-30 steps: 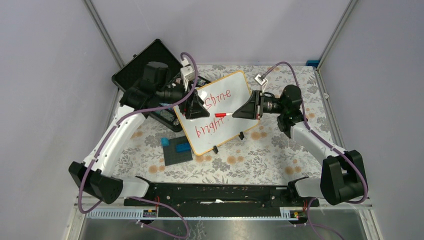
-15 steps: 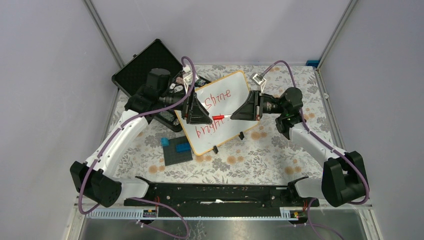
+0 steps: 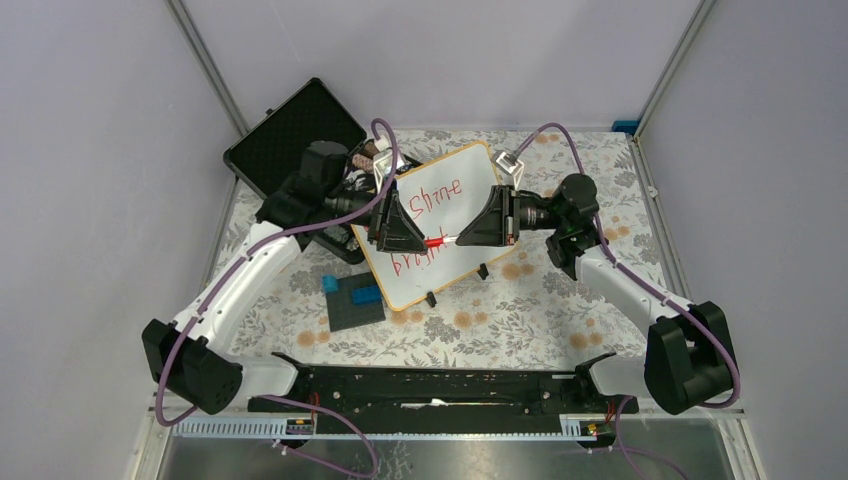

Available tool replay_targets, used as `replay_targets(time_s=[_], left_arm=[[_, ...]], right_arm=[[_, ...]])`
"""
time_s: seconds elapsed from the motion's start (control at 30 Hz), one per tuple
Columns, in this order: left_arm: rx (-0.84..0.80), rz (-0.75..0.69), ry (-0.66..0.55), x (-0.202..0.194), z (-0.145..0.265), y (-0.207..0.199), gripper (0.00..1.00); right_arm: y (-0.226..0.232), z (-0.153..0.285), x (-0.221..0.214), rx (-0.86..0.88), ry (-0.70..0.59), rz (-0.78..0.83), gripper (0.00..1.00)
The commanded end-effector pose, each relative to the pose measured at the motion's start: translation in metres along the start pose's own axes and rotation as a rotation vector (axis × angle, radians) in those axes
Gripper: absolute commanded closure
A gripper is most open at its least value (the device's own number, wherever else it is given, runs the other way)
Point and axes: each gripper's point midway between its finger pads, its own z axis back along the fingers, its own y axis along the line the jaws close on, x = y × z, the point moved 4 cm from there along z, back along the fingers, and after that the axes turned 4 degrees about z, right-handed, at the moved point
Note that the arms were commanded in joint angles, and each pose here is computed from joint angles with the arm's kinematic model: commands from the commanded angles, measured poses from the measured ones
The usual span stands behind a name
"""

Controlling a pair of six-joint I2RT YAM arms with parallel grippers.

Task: Write a sentence on the whiteboard
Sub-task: Close the whiteboard marker at the center of the board.

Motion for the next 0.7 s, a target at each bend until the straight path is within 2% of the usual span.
replay_targets(time_s=[0.0, 0.1, 0.27, 0.4, 0.53, 0.67], left_arm=[[-0.047, -0.039, -0.007, 0.0046, -0.0035, -0.003, 0.51], [-0.054, -0.033, -0.002, 0.0027, -0.0045, -0.0032, 0.63], [-0.063, -0.034, -0.001, 0.0016, -0.0054, -0.0046, 0.73], [-0.07, -0.027, 0.006, 0.0008, -0.0075, -0.0046, 0.74], [-0.07, -0.027, 0.009, 0.0004, -0.0088, -0.0042, 0.69], [-0.072, -0.025, 0.014, -0.0012, -0.01, -0.0041, 0.69]], right_arm=[[0.017, -0.0044, 0.0082, 0.039, 0.018, 0.096, 1.0], [0.0158, -0.0052, 0.0063, 0.038, 0.025, 0.092, 1.0], [0.0144, -0.0069, 0.0055, 0.035, 0.029, 0.095, 1.0], [0.0127, -0.0083, 0.0048, 0.031, 0.032, 0.092, 1.0], [0.0114, -0.0087, 0.0039, 0.025, 0.034, 0.091, 1.0], [0.0109, -0.0086, 0.0034, 0.022, 0.035, 0.092, 1.0]])
